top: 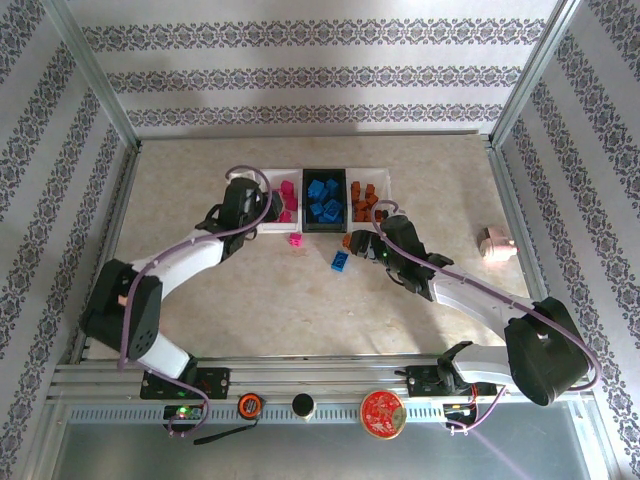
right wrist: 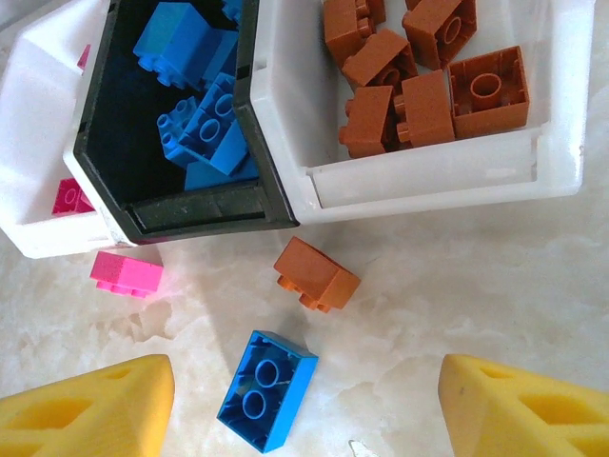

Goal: Sort the legos into containers by color
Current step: Place the lego in the container, then pick up the lego from the center of the table.

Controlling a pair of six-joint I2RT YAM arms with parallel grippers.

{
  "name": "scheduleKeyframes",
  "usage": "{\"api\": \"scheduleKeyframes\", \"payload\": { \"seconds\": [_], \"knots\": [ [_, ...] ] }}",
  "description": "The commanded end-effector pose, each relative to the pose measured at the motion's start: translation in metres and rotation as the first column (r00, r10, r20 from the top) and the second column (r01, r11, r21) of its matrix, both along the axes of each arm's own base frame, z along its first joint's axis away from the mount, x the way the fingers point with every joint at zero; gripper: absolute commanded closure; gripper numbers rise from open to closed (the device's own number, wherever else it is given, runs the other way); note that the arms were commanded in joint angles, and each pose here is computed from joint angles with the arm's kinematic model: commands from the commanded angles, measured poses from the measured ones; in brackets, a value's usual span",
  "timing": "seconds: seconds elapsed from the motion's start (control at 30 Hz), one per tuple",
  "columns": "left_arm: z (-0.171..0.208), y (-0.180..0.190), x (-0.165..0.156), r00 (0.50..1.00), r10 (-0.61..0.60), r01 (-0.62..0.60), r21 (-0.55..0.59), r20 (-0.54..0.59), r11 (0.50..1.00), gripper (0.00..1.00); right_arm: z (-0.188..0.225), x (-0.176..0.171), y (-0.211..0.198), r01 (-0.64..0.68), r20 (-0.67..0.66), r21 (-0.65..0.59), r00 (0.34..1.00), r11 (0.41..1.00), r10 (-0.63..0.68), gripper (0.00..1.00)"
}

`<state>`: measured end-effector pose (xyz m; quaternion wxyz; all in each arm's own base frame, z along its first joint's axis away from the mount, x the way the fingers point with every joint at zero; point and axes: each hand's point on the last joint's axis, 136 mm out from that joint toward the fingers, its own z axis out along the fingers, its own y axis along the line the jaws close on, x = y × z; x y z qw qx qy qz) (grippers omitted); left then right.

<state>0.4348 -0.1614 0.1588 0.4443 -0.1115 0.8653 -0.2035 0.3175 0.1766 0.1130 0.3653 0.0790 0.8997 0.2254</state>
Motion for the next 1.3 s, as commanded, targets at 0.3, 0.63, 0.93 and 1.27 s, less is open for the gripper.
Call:
{"api": "scheduleKeyframes", "payload": {
  "seconds": [0.3, 0.63, 0.93, 1.27],
  "knots": [
    [0.006, -0.001, 0.021, 0.999, -0.019, 0.018, -0.029, -0.040, 0.999, 0.25, -0.008, -0.015, -0.002, -0.021, -0.029, -0.009, 0.999, 1.000, 0.021, 0.23],
    [0.039, -0.013, -0.040, 0.993, -0.103, 0.107, -0.093, 0.052, 0.990, 0.18, -0.013, -0.011, 0.009, -0.036, -0.045, -0.019, 0.998, 0.999, 0.035, 0.22],
    [-0.014, -0.013, -0.096, 0.991, -0.132, 0.132, -0.040, 0.010, 0.990, 0.17, -0.018, -0.007, 0.012, -0.032, -0.053, -0.013, 0.998, 0.999, 0.031, 0.22],
    [-0.084, -0.055, -0.082, 0.973, -0.219, 0.228, 0.187, -0.069, 0.956, 0.18, -0.017, -0.009, 0.014, -0.037, -0.056, -0.002, 0.998, 0.999, 0.037, 0.22]
  ]
}}
